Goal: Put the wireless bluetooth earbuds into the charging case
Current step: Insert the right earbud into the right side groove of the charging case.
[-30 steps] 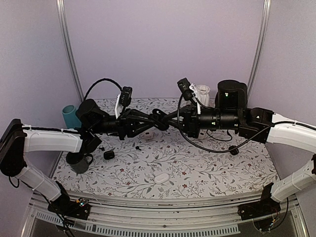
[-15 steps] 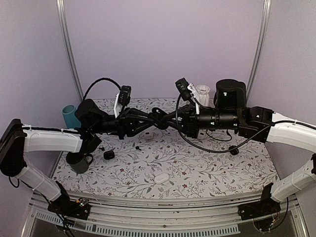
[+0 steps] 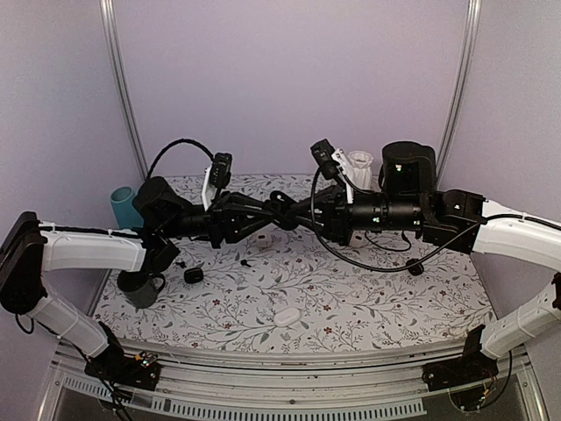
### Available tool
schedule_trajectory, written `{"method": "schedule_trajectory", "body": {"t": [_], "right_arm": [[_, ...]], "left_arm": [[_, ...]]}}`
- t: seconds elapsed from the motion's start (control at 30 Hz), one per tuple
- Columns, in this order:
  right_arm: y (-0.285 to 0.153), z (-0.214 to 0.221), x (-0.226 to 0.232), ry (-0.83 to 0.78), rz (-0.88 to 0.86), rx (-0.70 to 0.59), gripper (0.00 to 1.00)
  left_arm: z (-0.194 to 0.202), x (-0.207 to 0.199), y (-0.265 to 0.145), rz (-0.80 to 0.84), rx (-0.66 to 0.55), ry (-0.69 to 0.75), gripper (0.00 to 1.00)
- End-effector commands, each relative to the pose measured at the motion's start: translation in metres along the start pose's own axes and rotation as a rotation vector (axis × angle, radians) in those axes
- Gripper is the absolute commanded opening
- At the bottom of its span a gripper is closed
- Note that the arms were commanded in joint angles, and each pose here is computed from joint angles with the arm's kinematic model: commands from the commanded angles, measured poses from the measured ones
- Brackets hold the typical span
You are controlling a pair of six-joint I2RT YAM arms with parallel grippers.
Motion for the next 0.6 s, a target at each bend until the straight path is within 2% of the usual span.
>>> {"method": "schedule_trajectory", "body": {"t": [0.0, 0.07, 0.37, 0.57], "right_arm": [[0.001, 0.006, -0.004, 0.010, 0.033, 0.033, 0.20], [-0.001, 0.004, -0.002, 0.008, 0.029, 0.023, 0.24], [-0.010, -0.007, 0.005, 0.010, 0.011, -0.011, 0.27], [-0.026, -0.025, 0.009, 0.008, 0.023, -0.076, 0.33]], "left_arm": [[-0.023, -0.015, 0.000, 0.013, -0.059, 0.092, 0.00], [-0.022, -0.013, -0.001, 0.005, -0.057, 0.090, 0.00], [-0.020, -0.008, -0.003, -0.031, -0.057, 0.090, 0.00], [-0.020, -0.004, -0.004, -0.051, -0.052, 0.092, 0.00]]}}
Point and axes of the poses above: each gripper's point midway between its finger pads, its own y axis out along the fingers, its own x axis along the line the jaws close on, z = x × y, the point moved 1 cm from there along -y, back along the fingers, and after that the axes turned 10 degrees about y, right-handed, at the moved point
